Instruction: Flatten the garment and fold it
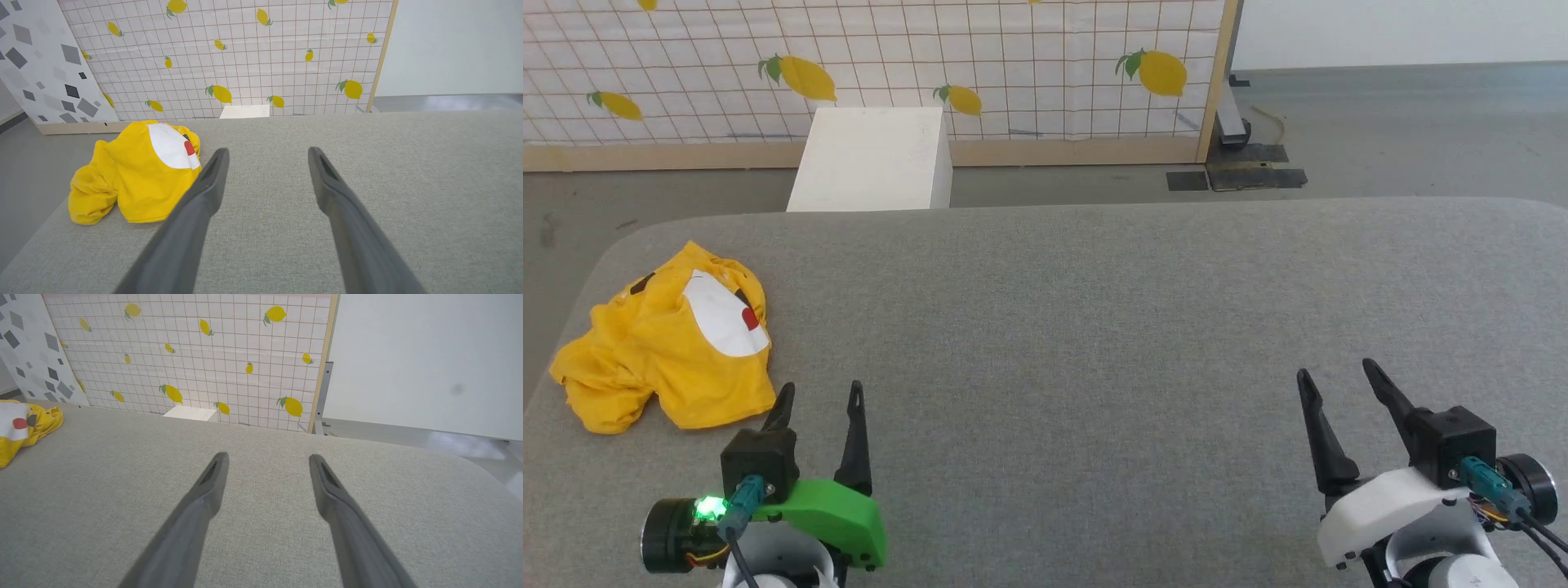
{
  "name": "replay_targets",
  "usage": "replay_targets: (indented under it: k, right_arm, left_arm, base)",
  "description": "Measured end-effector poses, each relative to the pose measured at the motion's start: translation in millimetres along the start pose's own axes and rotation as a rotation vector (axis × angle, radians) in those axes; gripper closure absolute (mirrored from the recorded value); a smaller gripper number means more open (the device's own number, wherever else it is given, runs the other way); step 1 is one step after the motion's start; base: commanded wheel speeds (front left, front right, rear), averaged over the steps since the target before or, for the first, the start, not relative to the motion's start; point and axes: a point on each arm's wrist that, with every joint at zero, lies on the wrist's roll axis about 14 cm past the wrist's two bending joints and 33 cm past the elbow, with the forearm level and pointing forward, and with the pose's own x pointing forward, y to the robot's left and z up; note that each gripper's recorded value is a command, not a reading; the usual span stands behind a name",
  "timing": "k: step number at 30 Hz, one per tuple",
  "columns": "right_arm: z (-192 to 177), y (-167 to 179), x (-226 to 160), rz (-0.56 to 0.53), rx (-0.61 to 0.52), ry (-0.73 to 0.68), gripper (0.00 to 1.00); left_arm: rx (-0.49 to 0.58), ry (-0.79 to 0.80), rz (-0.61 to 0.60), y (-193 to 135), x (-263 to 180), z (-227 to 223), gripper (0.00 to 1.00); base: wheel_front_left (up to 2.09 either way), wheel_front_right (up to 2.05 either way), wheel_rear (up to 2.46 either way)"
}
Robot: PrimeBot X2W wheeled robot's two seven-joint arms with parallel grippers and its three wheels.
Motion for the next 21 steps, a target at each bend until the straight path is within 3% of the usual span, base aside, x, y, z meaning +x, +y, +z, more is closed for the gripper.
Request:
replay_targets:
  k: [21]
  right_arm:
    - [-3, -11, -2, -0.034, 0.062, -0.021, 0.0]
  left_arm:
    - [-0.029, -0.042, 0.016, 7, -4, 5, 0.0]
  base:
    - [0.0, 0.0, 0.0]
